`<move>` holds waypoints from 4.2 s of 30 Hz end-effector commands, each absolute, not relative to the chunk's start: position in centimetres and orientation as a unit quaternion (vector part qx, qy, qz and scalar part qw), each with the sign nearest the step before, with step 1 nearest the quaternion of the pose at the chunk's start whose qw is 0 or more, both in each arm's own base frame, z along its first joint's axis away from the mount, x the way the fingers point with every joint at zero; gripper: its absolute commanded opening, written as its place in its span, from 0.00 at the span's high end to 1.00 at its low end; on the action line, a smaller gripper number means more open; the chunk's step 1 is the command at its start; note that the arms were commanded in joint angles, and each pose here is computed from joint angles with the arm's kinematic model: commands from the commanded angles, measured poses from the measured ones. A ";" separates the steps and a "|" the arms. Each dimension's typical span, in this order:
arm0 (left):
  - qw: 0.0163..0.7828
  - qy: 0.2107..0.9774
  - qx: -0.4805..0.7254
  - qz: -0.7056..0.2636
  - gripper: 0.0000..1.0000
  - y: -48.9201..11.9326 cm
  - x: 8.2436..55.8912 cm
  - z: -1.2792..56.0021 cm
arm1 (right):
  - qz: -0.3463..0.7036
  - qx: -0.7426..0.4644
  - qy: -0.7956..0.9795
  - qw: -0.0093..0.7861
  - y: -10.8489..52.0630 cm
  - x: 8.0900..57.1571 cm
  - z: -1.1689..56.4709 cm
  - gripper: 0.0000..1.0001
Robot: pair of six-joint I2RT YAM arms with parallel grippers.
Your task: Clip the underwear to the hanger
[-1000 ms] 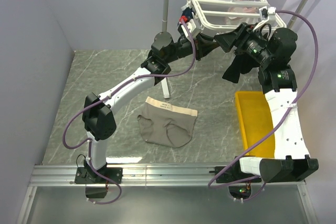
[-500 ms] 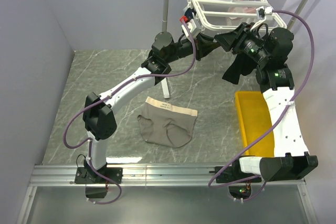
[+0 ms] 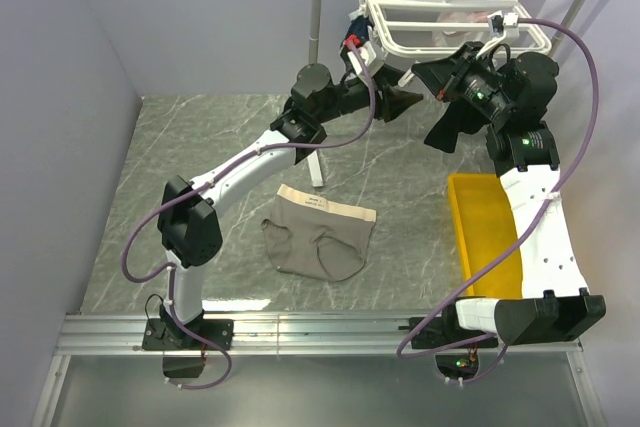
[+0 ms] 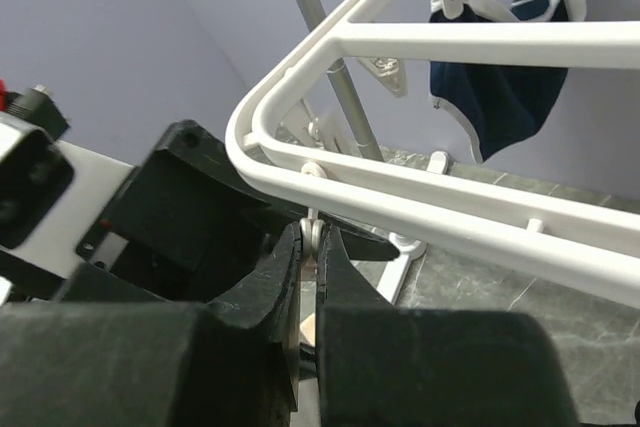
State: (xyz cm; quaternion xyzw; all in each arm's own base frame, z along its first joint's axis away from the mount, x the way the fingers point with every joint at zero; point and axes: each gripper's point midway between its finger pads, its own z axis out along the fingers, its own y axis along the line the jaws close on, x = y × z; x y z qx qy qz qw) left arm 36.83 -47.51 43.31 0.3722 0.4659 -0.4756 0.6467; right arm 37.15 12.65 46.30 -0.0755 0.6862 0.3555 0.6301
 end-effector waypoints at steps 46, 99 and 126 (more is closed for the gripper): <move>0.335 0.675 0.625 -0.201 0.12 -40.3 33.6 5.7 | 0.343 -0.101 0.685 0.635 12.7 37.1 46.5 1.00; 0.739 0.311 0.563 0.203 1.00 -35.9 34.3 30.1 | 0.341 -0.099 0.699 0.621 12.6 36.2 44.3 1.00; 0.782 0.224 0.493 0.310 1.00 -40.8 37.5 38.5 | 0.338 -0.107 0.711 0.607 12.9 36.4 42.8 1.00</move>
